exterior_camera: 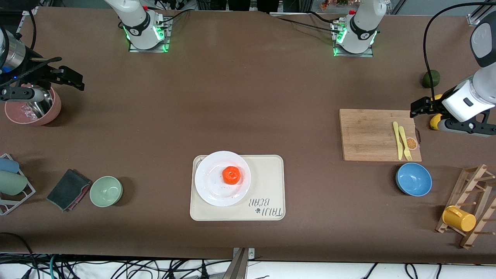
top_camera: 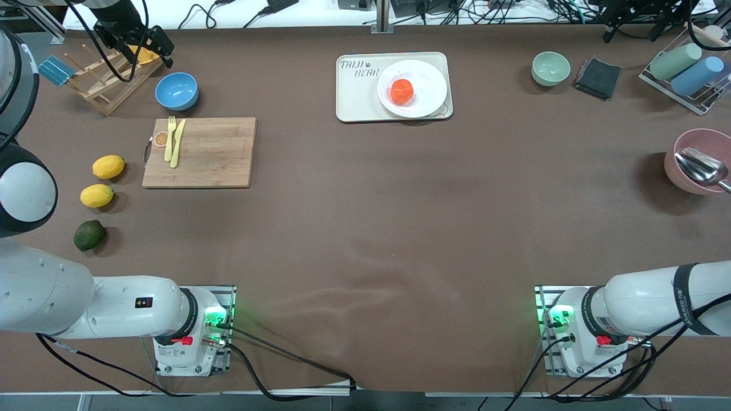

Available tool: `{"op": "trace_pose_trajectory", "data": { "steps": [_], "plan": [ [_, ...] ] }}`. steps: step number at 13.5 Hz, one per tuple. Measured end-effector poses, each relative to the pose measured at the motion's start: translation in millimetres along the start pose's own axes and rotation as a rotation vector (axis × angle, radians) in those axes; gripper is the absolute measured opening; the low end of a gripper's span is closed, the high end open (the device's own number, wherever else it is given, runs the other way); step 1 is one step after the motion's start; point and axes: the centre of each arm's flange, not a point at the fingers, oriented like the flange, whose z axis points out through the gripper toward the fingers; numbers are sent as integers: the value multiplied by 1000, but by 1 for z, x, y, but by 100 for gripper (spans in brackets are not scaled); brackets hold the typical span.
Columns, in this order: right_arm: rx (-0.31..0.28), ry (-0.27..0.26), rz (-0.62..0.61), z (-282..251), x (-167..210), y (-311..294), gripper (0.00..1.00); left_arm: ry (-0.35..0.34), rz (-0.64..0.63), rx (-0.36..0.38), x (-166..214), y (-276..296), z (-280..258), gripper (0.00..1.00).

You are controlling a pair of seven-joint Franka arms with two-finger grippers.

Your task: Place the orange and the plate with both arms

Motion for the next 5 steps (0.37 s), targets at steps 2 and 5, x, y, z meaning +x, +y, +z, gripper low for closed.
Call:
{"op": "trace_pose_trajectory", "data": {
  "steps": [2,5],
  "plan": [
    [0,5,1,-3,-1,1,100,0,0,0,0,0,0,100],
    [0,6,2,-4,-2,1,100,0,0,0,0,0,0,100]
  ]
}}
